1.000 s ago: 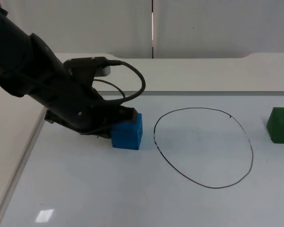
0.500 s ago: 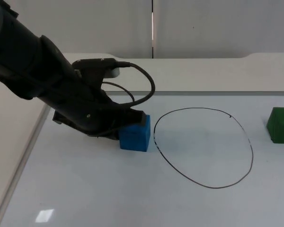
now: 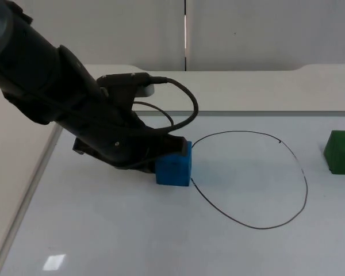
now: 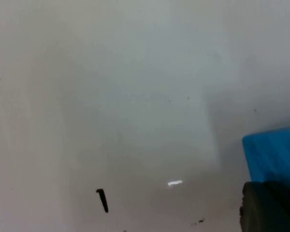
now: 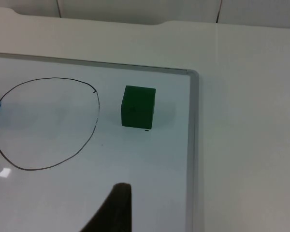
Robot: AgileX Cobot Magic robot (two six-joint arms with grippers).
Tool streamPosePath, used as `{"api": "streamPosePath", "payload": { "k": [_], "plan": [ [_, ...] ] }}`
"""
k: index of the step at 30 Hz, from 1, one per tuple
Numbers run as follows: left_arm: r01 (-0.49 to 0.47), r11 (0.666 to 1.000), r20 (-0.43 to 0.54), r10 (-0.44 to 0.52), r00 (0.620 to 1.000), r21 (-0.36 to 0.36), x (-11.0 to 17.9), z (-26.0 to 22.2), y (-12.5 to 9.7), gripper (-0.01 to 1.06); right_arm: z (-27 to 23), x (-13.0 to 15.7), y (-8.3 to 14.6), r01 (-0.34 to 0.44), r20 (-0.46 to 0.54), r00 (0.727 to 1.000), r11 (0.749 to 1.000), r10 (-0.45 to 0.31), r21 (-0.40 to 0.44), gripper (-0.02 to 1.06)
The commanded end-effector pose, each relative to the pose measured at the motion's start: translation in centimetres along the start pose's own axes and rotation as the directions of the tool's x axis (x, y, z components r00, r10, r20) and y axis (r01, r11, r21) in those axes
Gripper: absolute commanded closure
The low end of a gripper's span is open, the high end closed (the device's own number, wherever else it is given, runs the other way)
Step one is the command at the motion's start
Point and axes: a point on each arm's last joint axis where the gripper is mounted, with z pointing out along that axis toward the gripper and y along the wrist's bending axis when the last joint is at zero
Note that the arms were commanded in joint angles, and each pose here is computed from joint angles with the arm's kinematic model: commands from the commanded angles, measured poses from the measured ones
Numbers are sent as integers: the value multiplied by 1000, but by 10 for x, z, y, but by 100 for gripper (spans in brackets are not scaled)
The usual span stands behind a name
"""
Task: Push the two cubes into the marked area.
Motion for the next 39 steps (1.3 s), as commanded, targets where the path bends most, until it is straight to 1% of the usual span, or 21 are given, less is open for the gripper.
{"api": "streamPosePath", "payload": {
  "k": [1, 12, 15, 22, 30, 37, 39],
  "plan": [
    [25, 1000, 12, -25, 1000, 3, -2, 0, -3, 105, 1, 2, 0, 1, -4, 1000, 1000, -1, 5, -1],
    [45, 999, -3, -45, 999, 19, -1, 0, -4, 105, 1, 2, 0, 1, -4, 1000, 1000, -1, 5, -1],
    [52, 998, -20, -52, 998, 35, 1, 0, -6, 105, 1, 2, 0, 1, -4, 1000, 1000, -1, 5, -1],
    [60, 997, -20, -59, 998, 39, 1, 0, -8, 105, 1, 2, 0, 1, -4, 1000, 1000, -1, 5, -1],
    [8, 1000, 25, -8, 1000, 17, 3, 2, -24, 105, 1, 2, 0, 1, -4, 1000, 1000, -1, 5, -1],
    [-3, 1000, 56, 3, 998, -5, 2, 3, -26, 105, 1, 2, 0, 1, -4, 1000, 1000, -1, 5, -1],
    [-4, 1000, 58, 4, 998, 5, -1, 2, -28, 105, 1, 2, 0, 1, -4, 1000, 1000, -1, 5, -1]
  ]
}}
